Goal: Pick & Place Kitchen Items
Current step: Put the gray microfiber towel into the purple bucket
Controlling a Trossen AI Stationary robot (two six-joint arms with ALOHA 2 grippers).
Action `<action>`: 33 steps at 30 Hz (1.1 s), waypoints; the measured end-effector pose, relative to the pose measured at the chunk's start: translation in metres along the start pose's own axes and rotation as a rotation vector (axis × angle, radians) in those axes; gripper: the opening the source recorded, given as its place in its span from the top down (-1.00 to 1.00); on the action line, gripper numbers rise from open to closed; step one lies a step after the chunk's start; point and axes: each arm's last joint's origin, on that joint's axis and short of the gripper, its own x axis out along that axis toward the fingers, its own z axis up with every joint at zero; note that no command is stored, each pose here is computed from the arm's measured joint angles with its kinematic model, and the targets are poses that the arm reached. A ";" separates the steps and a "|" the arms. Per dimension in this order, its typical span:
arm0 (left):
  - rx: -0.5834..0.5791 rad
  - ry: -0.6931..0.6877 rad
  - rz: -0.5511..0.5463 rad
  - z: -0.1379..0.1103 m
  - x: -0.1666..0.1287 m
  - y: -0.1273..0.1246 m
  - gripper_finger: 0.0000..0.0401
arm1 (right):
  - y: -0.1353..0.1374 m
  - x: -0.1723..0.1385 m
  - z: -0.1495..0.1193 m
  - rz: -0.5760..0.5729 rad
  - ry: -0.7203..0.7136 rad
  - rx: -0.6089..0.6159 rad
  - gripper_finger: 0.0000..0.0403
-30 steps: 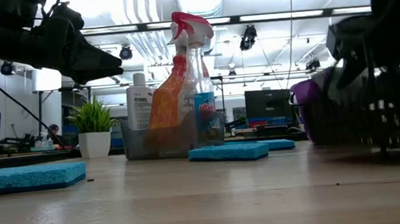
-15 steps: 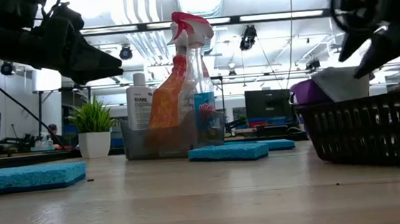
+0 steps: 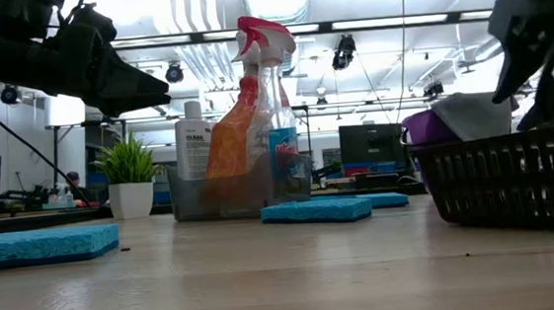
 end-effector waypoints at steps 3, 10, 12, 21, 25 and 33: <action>0.000 0.000 0.000 0.000 0.000 0.000 -0.32 | 0.008 0.005 0.001 -0.039 0.013 0.010 -0.30; 0.000 0.000 0.000 0.000 0.000 0.000 -0.32 | 0.018 0.009 0.003 -0.065 0.011 0.034 -0.30; 0.000 0.000 0.000 0.000 0.000 0.000 -0.32 | 0.019 0.008 0.004 -0.054 -0.014 0.051 -0.30; -0.001 -0.001 0.000 0.000 0.000 0.000 -0.32 | 0.010 0.002 0.006 -0.042 -0.091 0.088 -0.30; -0.002 -0.004 0.000 0.000 0.000 0.000 -0.32 | -0.005 -0.010 0.011 0.009 -0.129 0.160 -0.30; -0.002 -0.005 0.000 0.000 0.000 0.000 -0.32 | -0.057 -0.026 0.010 0.134 -0.065 0.341 -0.30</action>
